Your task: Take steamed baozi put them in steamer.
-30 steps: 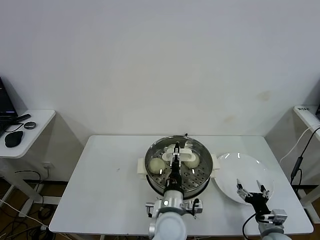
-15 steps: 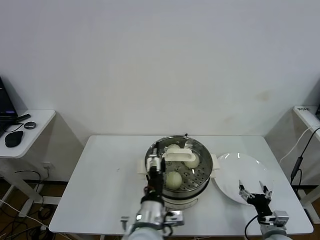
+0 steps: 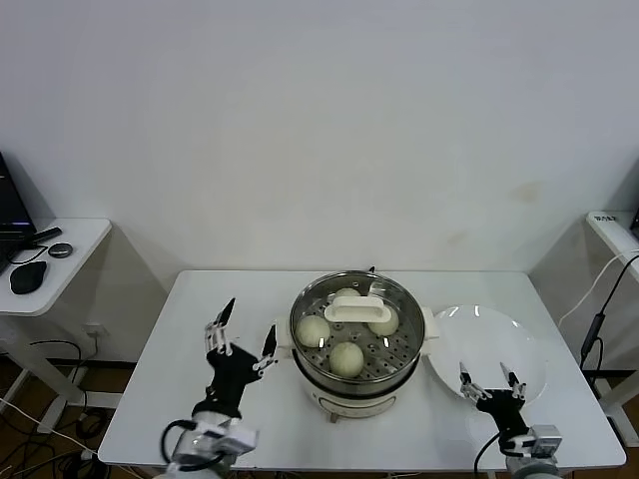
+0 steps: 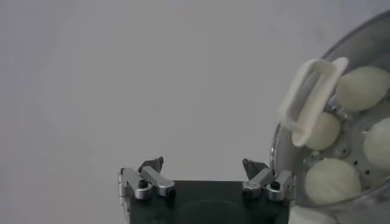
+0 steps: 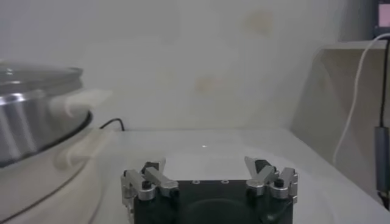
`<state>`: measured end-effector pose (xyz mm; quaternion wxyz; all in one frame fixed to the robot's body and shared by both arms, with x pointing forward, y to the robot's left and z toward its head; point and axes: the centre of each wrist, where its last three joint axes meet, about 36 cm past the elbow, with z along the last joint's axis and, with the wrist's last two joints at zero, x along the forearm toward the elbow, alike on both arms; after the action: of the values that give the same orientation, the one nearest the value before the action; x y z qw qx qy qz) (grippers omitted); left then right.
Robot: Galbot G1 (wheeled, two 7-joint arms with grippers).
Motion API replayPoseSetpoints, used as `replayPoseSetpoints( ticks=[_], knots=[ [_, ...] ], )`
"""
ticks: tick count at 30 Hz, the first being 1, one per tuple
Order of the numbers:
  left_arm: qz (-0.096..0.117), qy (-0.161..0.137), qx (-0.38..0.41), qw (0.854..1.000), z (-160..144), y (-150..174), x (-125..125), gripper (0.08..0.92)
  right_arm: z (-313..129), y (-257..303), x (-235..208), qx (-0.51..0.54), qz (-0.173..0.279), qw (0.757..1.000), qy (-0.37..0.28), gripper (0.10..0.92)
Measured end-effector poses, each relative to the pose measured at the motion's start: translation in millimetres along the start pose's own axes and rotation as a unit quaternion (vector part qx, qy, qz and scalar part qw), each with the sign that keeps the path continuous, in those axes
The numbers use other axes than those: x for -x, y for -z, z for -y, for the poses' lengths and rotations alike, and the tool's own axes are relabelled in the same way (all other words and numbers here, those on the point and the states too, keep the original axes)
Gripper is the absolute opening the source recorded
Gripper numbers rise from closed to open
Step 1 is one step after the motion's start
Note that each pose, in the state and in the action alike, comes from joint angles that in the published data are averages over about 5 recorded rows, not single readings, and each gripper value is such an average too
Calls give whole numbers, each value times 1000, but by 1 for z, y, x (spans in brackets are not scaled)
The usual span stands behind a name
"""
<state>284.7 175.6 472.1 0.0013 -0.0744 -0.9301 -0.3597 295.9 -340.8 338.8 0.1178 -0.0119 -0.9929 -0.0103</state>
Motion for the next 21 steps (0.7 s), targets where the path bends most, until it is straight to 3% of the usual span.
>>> replayPoseSetpoints(
  ticks=[5, 10, 14, 21],
  knots=[
    [-11, -10, -98, 995, 2, -36, -10, 823, -4, -2, -4, -1, -1, 1000, 6, 823],
    [-44, -2, -173, 984, 7, -65, -18, 823, -6, -5, -8, 3, -2, 1000, 0, 823],
    [-66, -3, -208, 976, 12, -80, -26, 823, -8, -9, -11, 5, -6, 1000, -6, 823],
    [-82, -7, -238, 968, 17, -94, -34, 823, -12, -8, -21, 3, -21, 1000, 1, 823]
  ],
)
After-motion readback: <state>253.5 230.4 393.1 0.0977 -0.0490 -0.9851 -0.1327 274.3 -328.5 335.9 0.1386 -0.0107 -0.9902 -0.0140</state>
